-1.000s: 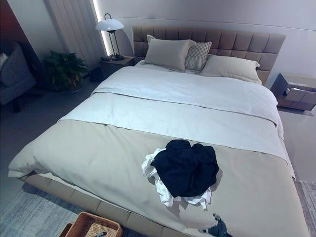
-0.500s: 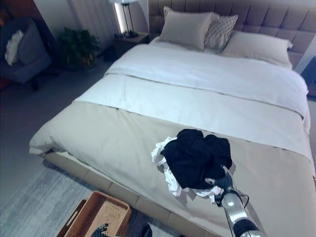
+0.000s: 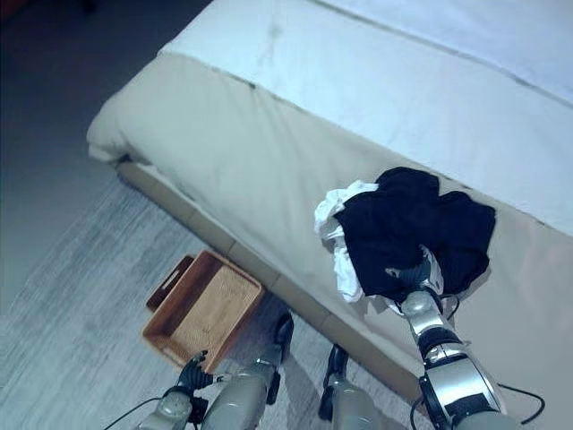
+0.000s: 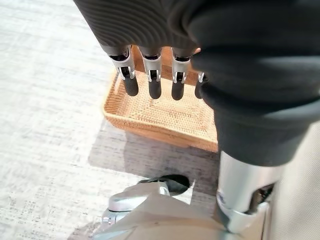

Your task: Pick up clothes into the bucket

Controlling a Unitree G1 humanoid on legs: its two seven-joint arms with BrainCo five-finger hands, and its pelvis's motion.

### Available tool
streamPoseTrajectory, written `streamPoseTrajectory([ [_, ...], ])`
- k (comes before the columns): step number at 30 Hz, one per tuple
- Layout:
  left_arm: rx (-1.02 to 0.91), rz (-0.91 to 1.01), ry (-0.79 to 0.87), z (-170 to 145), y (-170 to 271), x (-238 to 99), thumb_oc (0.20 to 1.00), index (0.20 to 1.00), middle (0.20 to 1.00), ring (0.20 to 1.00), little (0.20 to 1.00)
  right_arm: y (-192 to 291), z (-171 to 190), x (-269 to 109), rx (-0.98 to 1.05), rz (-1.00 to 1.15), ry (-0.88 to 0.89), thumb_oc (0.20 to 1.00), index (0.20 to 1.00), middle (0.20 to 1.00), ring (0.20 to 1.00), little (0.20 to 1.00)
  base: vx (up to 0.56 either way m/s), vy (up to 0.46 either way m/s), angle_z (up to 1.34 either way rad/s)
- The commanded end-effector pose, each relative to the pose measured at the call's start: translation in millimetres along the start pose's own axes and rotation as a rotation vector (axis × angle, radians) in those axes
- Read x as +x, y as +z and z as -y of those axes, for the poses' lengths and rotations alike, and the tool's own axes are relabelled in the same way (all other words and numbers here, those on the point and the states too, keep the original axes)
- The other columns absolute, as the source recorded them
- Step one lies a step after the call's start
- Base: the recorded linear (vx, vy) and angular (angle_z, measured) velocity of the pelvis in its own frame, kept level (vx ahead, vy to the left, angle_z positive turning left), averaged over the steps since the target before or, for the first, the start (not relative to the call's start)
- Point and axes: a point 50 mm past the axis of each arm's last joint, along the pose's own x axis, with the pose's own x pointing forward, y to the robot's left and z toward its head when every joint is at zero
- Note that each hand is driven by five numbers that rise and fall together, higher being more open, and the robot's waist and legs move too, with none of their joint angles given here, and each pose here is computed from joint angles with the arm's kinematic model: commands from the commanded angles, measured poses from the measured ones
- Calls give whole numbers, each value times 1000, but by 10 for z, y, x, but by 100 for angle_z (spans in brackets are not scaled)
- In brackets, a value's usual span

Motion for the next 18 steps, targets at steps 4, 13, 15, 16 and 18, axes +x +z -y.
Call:
streamPoseTrajectory([
  [4, -20, 77, 13, 42, 220, 40, 1000, 1000, 1000, 1000, 1000, 127, 234, 124, -65, 28, -86, 413, 413, 413, 413, 413, -40, 0, 19],
  [13, 6, 56, 22, 6, 160, 41, 1000, 1000, 1000, 1000, 1000, 491, 222, 88, 88, 187, -106, 200, 200, 200, 200, 200, 19, -5, 21],
  [15, 5, 39, 32, -28, 104, 33, 1000, 1000, 1000, 1000, 1000, 680, 258, 44, 126, 287, -113, 200, 200, 200, 200, 200, 1, 20, -3],
  [16, 5, 39, 32, -28, 104, 33, 1000, 1000, 1000, 1000, 1000, 680, 258, 44, 126, 287, -113, 200, 200, 200, 200, 200, 26, 28, -4],
  [18, 3, 25, 43, -88, 44, 23, 1000, 1000, 1000, 1000, 1000, 860, 414, -4, 179, 399, -155, 200, 200, 200, 200, 200, 43, 22, -23],
])
